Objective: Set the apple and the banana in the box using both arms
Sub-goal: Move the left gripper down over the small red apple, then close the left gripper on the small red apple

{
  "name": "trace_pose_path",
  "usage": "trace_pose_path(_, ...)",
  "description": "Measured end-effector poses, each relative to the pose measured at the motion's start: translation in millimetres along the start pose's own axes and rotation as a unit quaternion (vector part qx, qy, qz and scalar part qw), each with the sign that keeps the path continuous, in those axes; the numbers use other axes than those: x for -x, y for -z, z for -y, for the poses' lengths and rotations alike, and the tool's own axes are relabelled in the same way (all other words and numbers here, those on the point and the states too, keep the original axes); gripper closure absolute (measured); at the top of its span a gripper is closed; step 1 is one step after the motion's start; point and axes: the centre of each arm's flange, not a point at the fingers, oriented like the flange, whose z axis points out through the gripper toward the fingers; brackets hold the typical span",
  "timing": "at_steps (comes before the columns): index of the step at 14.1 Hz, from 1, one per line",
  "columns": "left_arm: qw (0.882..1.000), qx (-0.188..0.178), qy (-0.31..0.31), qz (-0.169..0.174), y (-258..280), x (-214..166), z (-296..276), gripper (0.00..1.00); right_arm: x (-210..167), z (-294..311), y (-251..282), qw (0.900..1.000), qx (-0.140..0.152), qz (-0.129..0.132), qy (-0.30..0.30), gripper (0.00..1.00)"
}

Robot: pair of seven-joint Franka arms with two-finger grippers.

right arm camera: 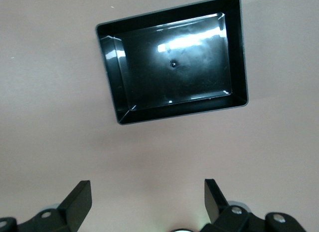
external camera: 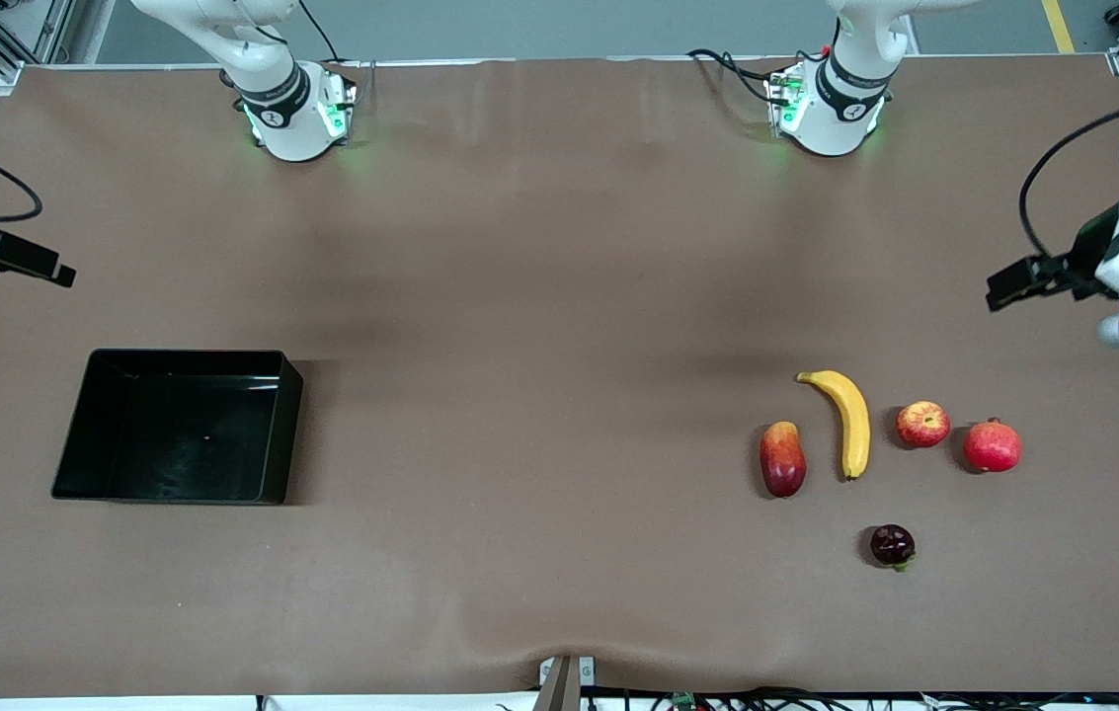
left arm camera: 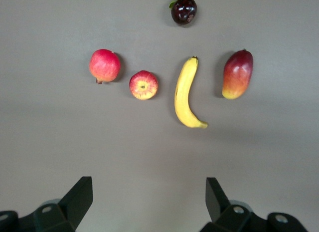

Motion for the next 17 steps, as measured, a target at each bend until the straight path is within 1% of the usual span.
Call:
trace_pose_path(3,1.0,0.004,0.005,-0.011,-57.6,-11.2,4.8,0.0,-23.6,-11.4,-32.0,1.0,0.008,0.015,-0.011,0.0)
trace_pose_path(7,1.0,0.009,0.009,-0.005,-158.5,-43.2,8.8,0.0,-58.0,-40.6,-80.1,1.0,0.018,0.019,-0.006,0.0)
trace_pose_path(10,1.0,0.015,0.018,-0.005,-213.6,-60.1,13.5,0.0,-85.7,-71.0,-120.9,1.0,0.018,0.011,0.016,0.0)
trace_pose_path(12,0.999,0.017,0.041,-0.013,-242.5,-68.5,11.6,0.0,-104.1,-93.9,-152.7,0.999,0.019,0.005,0.034,0.0)
trace_pose_path(15,0.998,-0.005,0.058,-0.02,-287.4,-76.2,8.5,0.0,-129.1,-131.1,-206.0,0.997,0.021,-0.008,0.067,0.0)
trace_pose_path(17,0.998,-0.011,0.066,-0.016,-309.9,-77.4,9.0,0.0,-139.9,-144.5,-237.2,0.996,0.023,-0.011,0.087,0.0)
